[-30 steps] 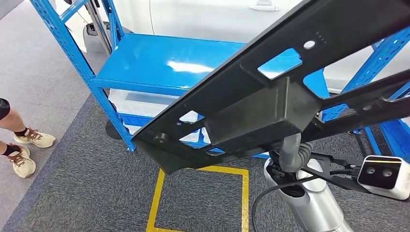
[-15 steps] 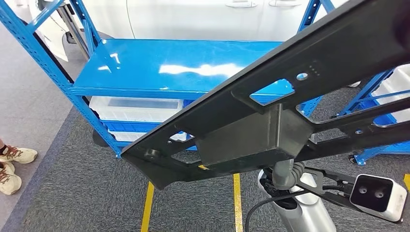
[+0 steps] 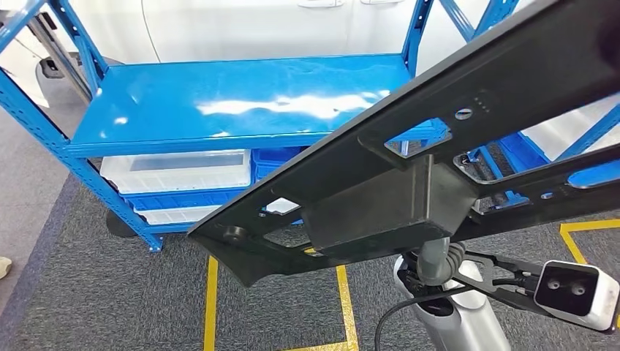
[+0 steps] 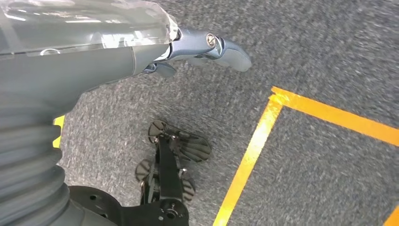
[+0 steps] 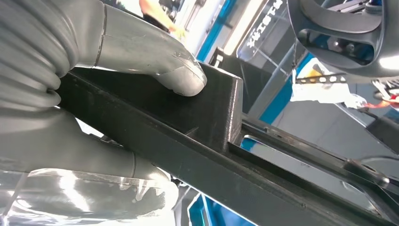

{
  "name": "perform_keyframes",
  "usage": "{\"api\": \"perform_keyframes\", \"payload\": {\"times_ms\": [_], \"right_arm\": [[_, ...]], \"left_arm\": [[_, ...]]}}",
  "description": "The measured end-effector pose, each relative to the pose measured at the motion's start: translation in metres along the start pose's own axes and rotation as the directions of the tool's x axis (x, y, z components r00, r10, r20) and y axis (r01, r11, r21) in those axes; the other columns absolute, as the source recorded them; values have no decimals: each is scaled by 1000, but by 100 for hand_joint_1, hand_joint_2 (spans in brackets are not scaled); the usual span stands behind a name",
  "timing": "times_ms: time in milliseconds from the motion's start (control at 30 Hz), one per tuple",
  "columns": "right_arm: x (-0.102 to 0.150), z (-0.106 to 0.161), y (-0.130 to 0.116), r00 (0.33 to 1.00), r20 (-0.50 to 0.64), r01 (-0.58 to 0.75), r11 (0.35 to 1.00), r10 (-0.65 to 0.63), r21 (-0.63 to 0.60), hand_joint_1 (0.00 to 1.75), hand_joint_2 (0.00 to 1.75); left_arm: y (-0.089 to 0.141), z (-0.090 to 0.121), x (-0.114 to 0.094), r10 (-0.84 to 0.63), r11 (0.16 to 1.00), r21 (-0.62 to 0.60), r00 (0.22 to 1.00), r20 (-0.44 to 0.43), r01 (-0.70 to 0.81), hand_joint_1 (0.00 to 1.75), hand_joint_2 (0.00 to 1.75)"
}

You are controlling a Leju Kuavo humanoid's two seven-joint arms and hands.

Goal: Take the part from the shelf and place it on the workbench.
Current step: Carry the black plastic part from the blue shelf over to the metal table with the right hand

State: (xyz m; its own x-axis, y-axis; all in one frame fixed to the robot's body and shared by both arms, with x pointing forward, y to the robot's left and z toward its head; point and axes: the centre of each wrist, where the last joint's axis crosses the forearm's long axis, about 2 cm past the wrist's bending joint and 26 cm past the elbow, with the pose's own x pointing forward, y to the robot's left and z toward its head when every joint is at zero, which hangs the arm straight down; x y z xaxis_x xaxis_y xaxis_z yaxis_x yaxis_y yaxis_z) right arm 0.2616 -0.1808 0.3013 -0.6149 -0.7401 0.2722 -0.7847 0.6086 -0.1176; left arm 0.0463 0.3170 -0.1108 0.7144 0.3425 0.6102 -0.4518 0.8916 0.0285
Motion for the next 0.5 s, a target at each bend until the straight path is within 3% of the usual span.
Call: {"api": "perform_keyframes", "payload": {"times_ms": [500], "right_arm": [[13,19,-6,999,7,-49,997,50,-62,175,175]], "left_arm": [[0,-2,3,0,1000,-6,1000,4,0,0,175]]}}
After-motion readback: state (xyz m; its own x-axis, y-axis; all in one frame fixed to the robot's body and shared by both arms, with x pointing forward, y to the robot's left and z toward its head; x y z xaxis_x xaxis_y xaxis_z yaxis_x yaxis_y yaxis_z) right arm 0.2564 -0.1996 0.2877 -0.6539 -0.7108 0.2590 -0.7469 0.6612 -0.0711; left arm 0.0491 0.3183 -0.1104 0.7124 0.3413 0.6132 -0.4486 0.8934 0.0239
